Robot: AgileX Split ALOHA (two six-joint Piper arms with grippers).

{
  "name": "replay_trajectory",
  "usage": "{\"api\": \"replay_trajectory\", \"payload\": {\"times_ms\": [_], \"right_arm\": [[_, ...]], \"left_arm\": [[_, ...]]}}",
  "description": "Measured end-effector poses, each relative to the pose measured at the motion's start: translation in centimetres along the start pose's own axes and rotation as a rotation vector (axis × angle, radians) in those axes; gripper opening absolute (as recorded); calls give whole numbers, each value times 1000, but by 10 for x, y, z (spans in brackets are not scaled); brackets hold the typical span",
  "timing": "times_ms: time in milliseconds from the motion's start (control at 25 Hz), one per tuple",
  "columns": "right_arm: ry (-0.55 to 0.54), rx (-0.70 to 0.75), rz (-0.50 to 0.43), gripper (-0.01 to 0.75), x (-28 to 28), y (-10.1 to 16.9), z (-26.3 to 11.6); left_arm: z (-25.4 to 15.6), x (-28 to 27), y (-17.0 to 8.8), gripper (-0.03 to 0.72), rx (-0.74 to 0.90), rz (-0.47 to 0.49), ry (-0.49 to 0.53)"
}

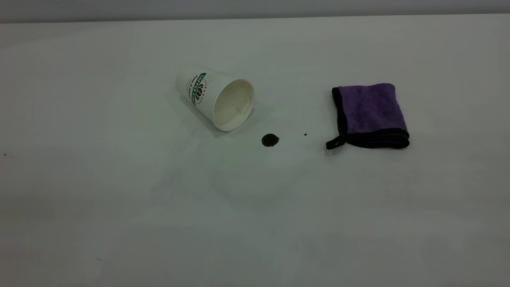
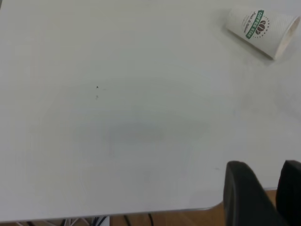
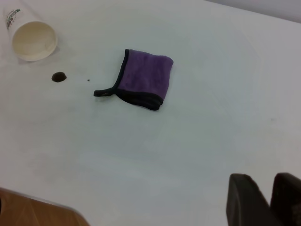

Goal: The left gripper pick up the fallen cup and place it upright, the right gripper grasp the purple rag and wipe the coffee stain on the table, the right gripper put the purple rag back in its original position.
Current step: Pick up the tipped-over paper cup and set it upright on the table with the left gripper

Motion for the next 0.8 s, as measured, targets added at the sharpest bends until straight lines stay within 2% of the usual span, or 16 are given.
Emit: {"api": "replay_trajectory", "payload": {"times_ms": [200,360,520,640,800], "right_arm": [[0,0,0,171,0,0,0],[0,0,0,174,0,0,0],[0,0,0,180,0,0,0],[0,0,0,184,0,0,0],[0,0,0,189,0,0,0]], "left_arm": [[14,-2,-4,293,-23,-38,-31],[40,15,-5,435,-45,-83,-10],[63,49,-3,530,-71,-126,88],[77,78,-5,542,-45,-189,200],[107,120,-7,543,-22,-274,280]]}}
Point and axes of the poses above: a point on each arm's last joint axis where the gripper is mounted, x pointing out along that axis toward the gripper, y along the wrist's bending axis when the last joint is at zero, z = x × y, the point moved 7 cm from there along x, pointing out along that axis toward the gripper, and after that the axes turned 9 degrees about x, right-handed, at the moved point
